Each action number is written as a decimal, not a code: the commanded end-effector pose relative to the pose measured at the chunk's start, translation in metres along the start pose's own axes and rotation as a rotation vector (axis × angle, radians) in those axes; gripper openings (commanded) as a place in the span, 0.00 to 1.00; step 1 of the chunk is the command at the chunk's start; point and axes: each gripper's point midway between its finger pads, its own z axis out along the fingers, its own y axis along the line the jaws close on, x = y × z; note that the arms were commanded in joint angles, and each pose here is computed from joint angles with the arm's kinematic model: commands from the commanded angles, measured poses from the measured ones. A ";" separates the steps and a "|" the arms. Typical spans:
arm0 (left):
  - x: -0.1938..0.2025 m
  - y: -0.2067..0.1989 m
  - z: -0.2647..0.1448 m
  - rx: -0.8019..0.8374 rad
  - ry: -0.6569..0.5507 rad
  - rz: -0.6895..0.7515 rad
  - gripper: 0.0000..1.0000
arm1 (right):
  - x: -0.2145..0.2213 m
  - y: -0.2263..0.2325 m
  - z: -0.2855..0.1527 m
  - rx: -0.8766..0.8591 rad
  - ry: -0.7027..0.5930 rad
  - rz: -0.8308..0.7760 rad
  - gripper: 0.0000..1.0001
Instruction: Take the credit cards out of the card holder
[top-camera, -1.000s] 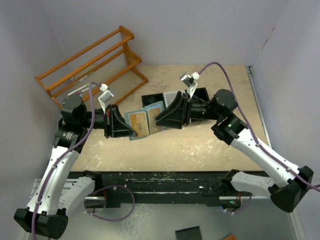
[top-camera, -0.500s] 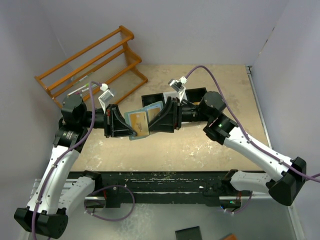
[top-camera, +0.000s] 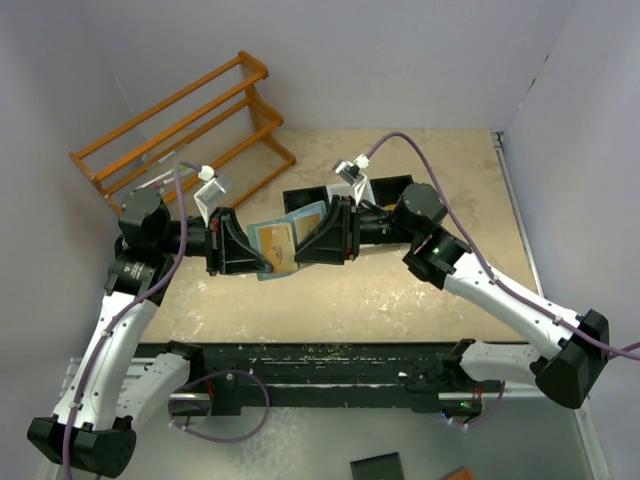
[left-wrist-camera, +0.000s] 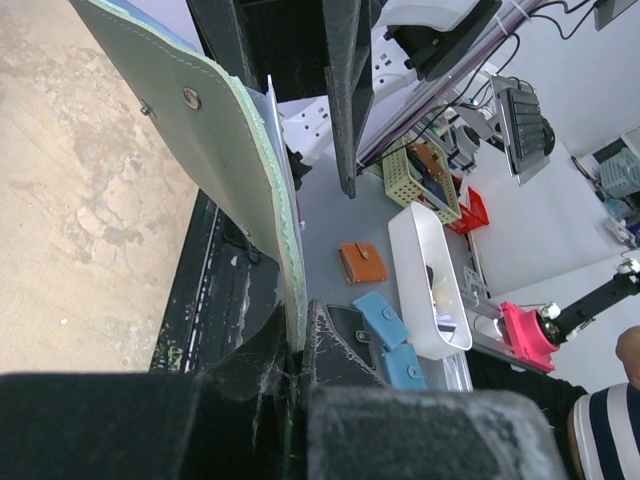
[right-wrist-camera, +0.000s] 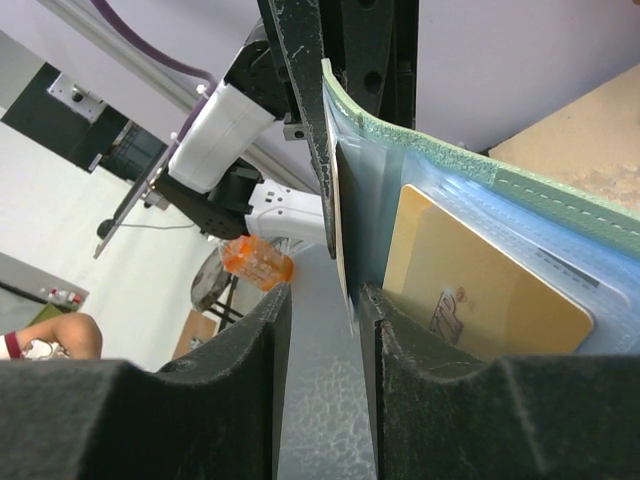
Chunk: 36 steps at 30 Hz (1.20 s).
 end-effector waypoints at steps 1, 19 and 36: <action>-0.013 -0.015 -0.002 0.021 -0.008 0.107 0.00 | -0.009 0.017 0.003 -0.052 -0.038 -0.051 0.34; -0.009 -0.013 -0.002 0.019 -0.006 0.088 0.00 | -0.003 0.008 0.009 -0.056 -0.030 -0.027 0.00; -0.011 -0.023 -0.002 0.031 -0.011 0.102 0.00 | -0.007 0.026 0.002 -0.088 -0.028 -0.046 0.00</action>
